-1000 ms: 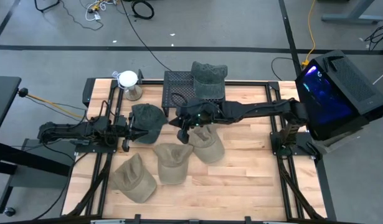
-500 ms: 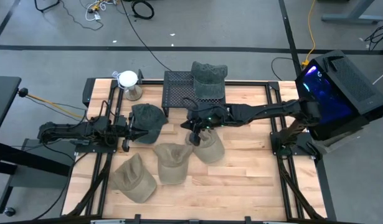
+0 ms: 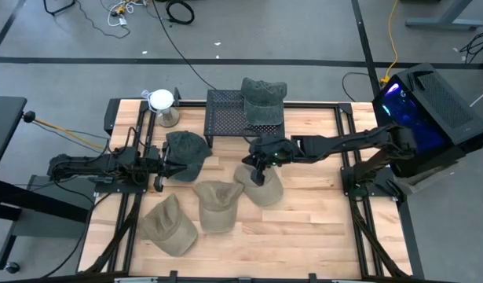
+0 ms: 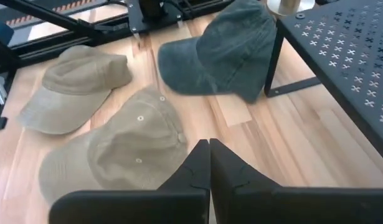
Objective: Pick & Place hat
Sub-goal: Stack the green cap on the other green cap on the shelf
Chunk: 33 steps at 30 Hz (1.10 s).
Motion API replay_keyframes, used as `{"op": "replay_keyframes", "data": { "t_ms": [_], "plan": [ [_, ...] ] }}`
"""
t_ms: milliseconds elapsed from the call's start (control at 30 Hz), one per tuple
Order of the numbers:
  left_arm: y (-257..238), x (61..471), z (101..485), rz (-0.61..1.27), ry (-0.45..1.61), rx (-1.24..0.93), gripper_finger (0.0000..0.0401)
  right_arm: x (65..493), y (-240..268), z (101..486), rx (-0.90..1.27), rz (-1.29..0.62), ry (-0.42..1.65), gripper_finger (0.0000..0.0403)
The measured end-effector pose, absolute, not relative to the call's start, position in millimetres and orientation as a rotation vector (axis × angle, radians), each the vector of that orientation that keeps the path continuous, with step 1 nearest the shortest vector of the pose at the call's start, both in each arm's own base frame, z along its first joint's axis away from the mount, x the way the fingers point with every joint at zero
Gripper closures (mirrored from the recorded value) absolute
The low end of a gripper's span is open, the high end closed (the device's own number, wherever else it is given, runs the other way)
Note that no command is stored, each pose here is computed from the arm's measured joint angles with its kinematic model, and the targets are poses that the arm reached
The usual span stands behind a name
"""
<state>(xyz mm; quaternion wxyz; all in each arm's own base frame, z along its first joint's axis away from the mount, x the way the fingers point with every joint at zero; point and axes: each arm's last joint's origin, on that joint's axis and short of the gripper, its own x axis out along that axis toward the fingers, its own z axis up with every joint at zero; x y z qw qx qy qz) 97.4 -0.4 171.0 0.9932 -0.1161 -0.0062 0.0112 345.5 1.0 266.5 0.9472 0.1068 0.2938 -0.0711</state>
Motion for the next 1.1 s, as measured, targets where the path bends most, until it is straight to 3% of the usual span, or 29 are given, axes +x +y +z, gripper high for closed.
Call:
{"op": "replay_keyframes", "data": {
  "t_ms": [400,1100],
  "plan": [
    [0,97,171,0.023,-0.013,-0.233,0.0362,315,17,245,0.114,0.005,0.36,0.0403],
    [0,97,171,0.023,-0.012,-0.233,0.0362,216,26,209,0.085,0.008,0.246,0.0403]
  ]
}}
